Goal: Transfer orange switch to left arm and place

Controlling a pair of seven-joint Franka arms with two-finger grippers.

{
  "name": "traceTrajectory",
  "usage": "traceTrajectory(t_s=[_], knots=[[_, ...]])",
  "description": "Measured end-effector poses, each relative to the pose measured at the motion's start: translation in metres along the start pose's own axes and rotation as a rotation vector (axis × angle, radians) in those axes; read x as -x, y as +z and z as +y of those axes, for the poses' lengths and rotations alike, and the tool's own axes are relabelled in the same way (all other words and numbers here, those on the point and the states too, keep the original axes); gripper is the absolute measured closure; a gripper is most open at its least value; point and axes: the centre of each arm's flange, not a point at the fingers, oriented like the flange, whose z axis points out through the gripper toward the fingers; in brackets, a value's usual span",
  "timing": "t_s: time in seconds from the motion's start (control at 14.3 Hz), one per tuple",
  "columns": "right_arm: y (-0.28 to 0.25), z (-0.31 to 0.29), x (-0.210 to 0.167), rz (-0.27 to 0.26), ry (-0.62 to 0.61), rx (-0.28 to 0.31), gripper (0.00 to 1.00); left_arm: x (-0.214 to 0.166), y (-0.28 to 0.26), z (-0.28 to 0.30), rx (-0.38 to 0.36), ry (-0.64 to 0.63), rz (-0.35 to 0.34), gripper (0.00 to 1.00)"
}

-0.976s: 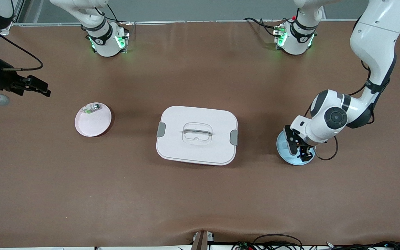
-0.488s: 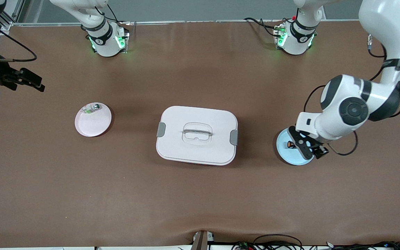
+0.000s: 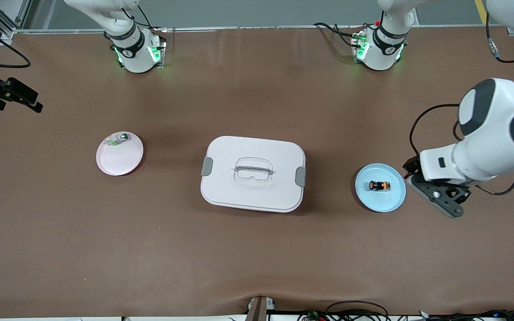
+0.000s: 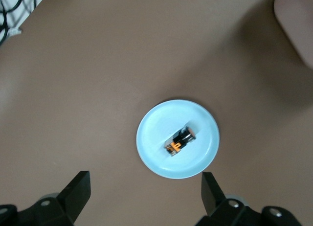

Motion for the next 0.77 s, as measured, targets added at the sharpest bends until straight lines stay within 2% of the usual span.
traceTrajectory(t_s=[0.14,0.28,0.77], knots=[[-0.005,0.000,0.001,0.002,0.000,0.000,0.00,0.009,-0.010,-0.011,0.041,-0.131,0.021,0.00],[-0.005,0.001,0.001,0.002,0.001,0.000,0.00,0.018,-0.029,-0.016,0.040,-0.234,0.034,0.00],[-0.007,0.008,0.001,-0.001,0.014,-0.002,0.00,0.060,-0.116,0.018,-0.020,-0.591,-0.038,0.00]])
